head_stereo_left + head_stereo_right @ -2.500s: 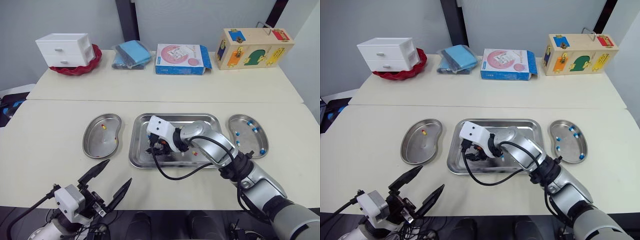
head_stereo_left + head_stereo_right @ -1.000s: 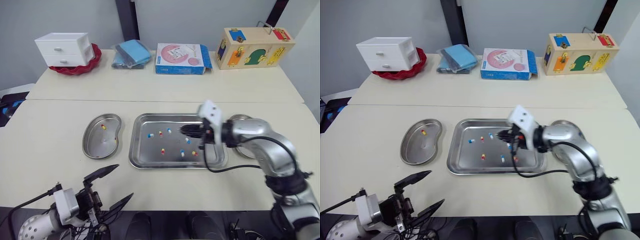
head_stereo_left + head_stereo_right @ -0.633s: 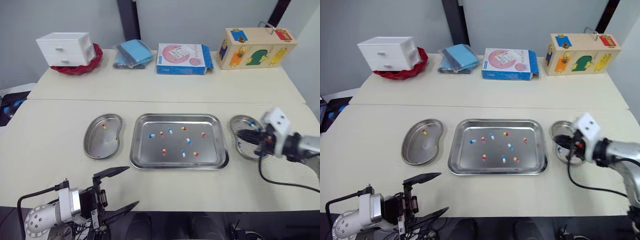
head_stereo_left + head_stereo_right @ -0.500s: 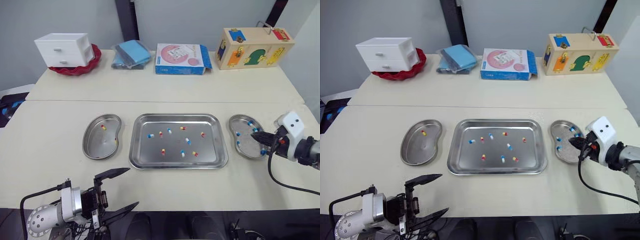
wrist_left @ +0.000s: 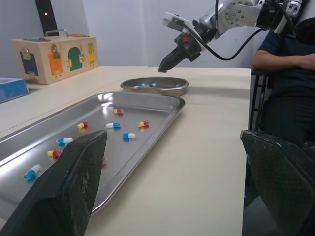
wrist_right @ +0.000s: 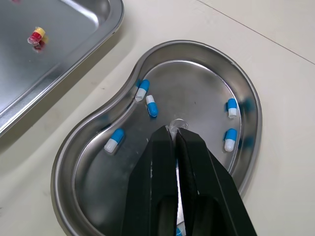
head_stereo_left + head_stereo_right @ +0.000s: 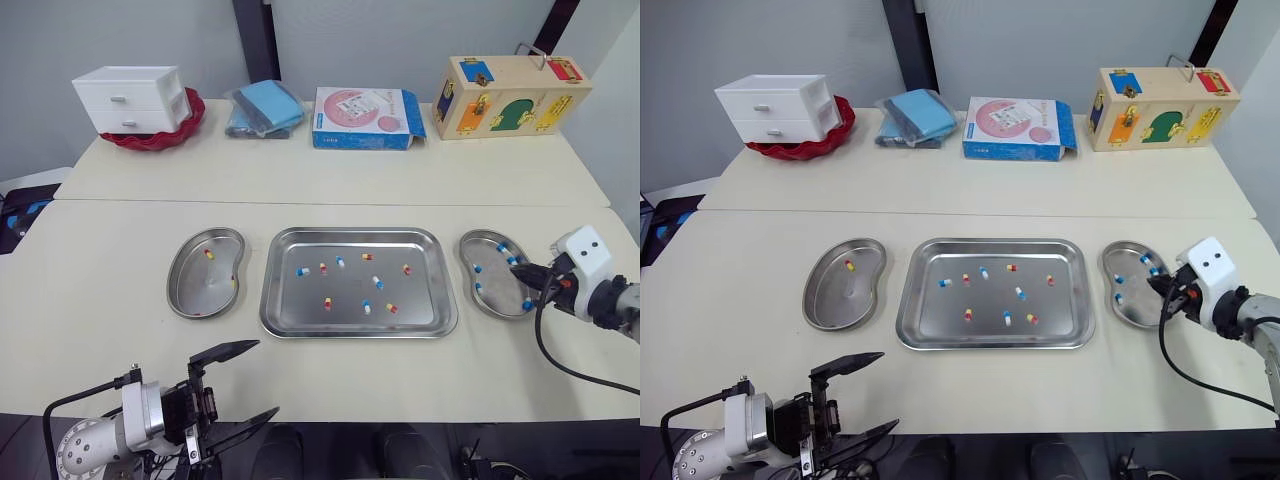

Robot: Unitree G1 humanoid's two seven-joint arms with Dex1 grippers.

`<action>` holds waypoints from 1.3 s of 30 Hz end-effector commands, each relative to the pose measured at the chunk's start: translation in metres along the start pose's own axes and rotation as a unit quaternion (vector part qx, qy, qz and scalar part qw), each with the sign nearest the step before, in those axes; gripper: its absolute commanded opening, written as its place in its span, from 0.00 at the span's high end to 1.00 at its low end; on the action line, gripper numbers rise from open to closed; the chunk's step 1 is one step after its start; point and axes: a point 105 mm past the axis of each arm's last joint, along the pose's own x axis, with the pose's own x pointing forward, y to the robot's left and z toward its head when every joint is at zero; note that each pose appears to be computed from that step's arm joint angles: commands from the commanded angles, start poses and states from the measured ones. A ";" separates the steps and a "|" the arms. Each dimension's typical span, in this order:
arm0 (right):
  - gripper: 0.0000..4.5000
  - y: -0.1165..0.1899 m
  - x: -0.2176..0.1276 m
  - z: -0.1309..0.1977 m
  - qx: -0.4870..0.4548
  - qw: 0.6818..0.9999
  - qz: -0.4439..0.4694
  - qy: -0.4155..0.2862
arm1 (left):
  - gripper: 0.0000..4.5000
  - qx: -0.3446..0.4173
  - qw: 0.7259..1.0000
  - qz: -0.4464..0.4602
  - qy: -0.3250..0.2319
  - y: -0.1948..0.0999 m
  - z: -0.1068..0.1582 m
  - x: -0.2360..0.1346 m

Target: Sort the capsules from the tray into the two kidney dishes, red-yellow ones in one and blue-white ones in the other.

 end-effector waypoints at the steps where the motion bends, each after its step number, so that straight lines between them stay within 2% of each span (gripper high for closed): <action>1: 0.99 -0.004 -0.004 0.012 -0.023 1.000 0.002 -0.016 | 0.00 0.017 1.000 0.016 0.005 0.003 0.001 -0.006; 11: 0.99 -0.007 0.001 0.012 -0.030 0.999 0.008 -0.016 | 0.00 0.025 0.999 0.037 0.008 0.004 0.001 -0.008; 16: 0.73 -0.008 0.002 0.013 -0.038 0.999 0.014 -0.016 | 0.00 0.027 0.999 0.044 0.007 0.001 0.001 -0.009; 22: 0.36 -0.008 0.002 0.014 -0.042 0.999 0.019 -0.015 | 0.00 0.030 0.998 0.047 0.006 0.000 0.002 -0.007; 27: 0.01 -0.009 0.002 0.013 -0.042 0.999 0.020 -0.015 | 0.00 0.034 0.998 0.050 0.008 0.002 0.003 -0.006; 34: 0.01 -0.009 0.000 0.011 -0.036 0.999 0.022 -0.020 | 0.00 0.038 0.997 0.061 0.013 0.006 0.004 -0.006; 37: 0.01 0.001 -0.016 0.018 -0.021 0.995 0.075 -0.060 | 0.00 0.048 0.991 0.115 0.039 0.027 0.008 -0.011; 39: 0.01 0.005 -0.029 0.015 -0.030 0.992 0.104 -0.061 | 0.00 0.050 0.986 0.148 0.059 0.039 0.011 -0.017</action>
